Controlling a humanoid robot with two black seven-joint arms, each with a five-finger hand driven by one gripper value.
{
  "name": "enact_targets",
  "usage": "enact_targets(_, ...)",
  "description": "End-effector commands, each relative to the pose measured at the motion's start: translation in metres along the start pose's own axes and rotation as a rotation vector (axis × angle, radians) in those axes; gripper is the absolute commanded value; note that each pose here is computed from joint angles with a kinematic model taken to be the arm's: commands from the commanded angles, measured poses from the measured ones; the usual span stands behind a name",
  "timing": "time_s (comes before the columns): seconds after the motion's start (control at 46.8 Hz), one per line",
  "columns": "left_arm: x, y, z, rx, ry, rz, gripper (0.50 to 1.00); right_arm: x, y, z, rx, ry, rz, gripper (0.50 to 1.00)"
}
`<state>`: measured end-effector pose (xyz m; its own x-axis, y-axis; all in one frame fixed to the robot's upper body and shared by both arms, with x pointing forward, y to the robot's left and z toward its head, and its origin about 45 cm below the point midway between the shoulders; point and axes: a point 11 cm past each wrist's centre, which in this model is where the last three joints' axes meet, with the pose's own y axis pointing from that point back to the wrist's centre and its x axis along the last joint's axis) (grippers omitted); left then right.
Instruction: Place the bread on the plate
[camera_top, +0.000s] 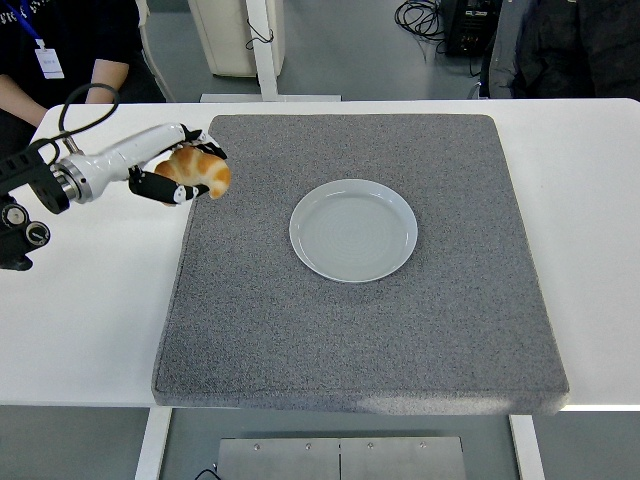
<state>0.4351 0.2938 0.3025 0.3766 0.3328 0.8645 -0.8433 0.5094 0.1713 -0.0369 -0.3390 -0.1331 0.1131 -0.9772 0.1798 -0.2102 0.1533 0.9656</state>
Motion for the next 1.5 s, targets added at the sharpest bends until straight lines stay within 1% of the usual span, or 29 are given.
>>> enact_targets(0.0,0.027,0.003,0.001,0.004,-0.033,0.042,0.500,0.000,0.000,0.000,0.000,0.000,0.000,1.000)
enact_targets(0.128,0.070,0.000,0.015,-0.010,-0.085,0.102,0.500,0.000,0.000,-0.001,0.002,0.000,-0.001,1.000)
enact_targets(0.299,0.108,-0.008,0.043,-0.048,-0.124,0.120,0.500,0.000,0.000,-0.001,0.002,0.000,-0.001,1.000)
enact_targets(0.385,0.119,-0.012,0.054,-0.061,-0.136,0.131,0.500,0.000,0.000,-0.001,0.002,0.000,-0.001,1.000)
enact_targets(0.513,0.117,-0.032,0.083,-0.117,-0.144,0.103,0.500,0.000,0.000,-0.001,0.002,-0.001,0.001,1.000)
enact_targets(0.705,0.085,-0.075,0.125,-0.185,-0.134,0.044,0.500,0.000,0.000,0.000,0.001,-0.001,0.001,1.000)
enact_targets(0.812,0.068,-0.095,0.162,-0.225,-0.098,0.017,0.500,0.000,0.000,0.000,0.000,0.000,0.000,1.000)
enact_targets(0.94,0.062,-0.108,0.195,-0.251,-0.051,0.003,0.500,0.000,0.000,0.000,0.001,-0.001,0.001,1.000)
enact_targets(1.068,0.042,-0.120,0.218,-0.292,-0.059,-0.032,0.500,0.000,0.000,0.000,0.001,-0.001,0.002,1.000)
enact_targets(1.154,0.027,-0.123,0.220,-0.302,-0.058,-0.060,0.500,0.000,0.000,0.000,0.000,0.001,0.002,1.000)
enact_targets(1.282,0.000,-0.123,0.202,-0.285,-0.080,-0.106,0.500,0.000,0.000,0.000,-0.001,0.001,0.002,1.000)
enact_targets(1.474,-0.045,-0.120,0.182,-0.320,-0.114,-0.138,0.500,0.000,0.000,0.000,0.000,0.001,0.002,1.000)
